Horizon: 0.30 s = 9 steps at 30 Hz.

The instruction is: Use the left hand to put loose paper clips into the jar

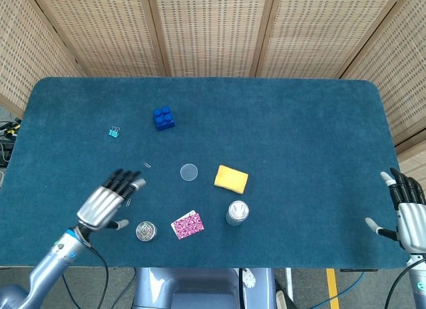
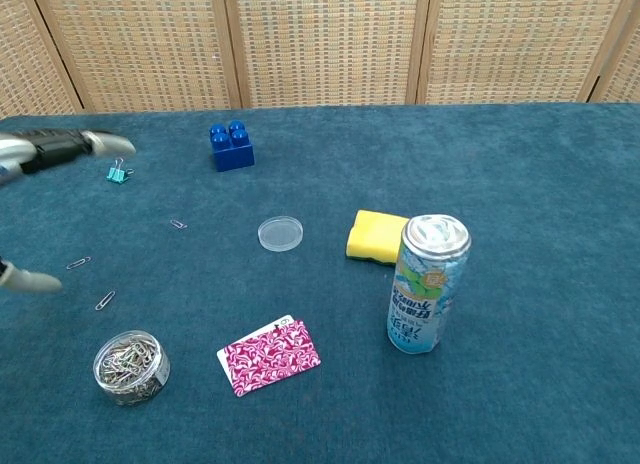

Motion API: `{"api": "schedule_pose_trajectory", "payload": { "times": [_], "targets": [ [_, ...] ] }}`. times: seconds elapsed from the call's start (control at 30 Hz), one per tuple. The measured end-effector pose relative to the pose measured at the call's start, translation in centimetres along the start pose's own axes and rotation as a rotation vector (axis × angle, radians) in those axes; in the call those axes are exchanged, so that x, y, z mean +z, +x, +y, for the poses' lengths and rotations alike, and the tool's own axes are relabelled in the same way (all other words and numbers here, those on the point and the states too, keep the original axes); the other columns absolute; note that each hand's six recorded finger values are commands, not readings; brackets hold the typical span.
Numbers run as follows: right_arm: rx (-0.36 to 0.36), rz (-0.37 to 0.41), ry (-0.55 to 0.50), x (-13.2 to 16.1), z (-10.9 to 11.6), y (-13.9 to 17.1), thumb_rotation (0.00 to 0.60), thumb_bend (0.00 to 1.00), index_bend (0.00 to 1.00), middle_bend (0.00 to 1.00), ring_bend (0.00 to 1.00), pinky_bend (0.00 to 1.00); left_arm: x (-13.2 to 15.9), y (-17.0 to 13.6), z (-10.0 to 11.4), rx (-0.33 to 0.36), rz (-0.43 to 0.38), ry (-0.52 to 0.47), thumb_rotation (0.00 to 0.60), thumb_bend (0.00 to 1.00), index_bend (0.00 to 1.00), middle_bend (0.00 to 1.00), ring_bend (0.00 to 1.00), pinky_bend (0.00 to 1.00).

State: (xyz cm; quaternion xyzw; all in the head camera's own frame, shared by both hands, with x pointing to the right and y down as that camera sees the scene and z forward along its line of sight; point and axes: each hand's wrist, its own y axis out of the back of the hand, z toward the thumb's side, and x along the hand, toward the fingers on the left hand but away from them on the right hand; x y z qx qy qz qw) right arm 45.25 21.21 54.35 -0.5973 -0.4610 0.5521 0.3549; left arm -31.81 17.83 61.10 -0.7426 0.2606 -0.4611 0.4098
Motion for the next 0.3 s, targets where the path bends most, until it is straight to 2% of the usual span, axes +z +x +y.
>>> {"api": "schedule_pose_trajectory", "payload": {
  "times": [0.13, 0.3],
  "targets": [
    [-0.002, 0.006, 0.002, 0.1, 0.0, 0.0, 0.6, 0.0, 0.06, 0.0, 0.0, 0.0, -2.9, -2.5, 2.6, 0.094, 0.161, -0.049, 0.6, 0.0, 0.0, 0.0, 0.0, 0.0],
    [-0.009, 0.01, 0.01, 0.3, 0.4, 0.3, 0.6, 0.0, 0.06, 0.0, 0.0, 0.0, -5.7, -6.4, 4.6, 0.147, 0.318, -0.061, 0.6, 0.0, 0.0, 0.0, 0.0, 0.0]
  ]
}}
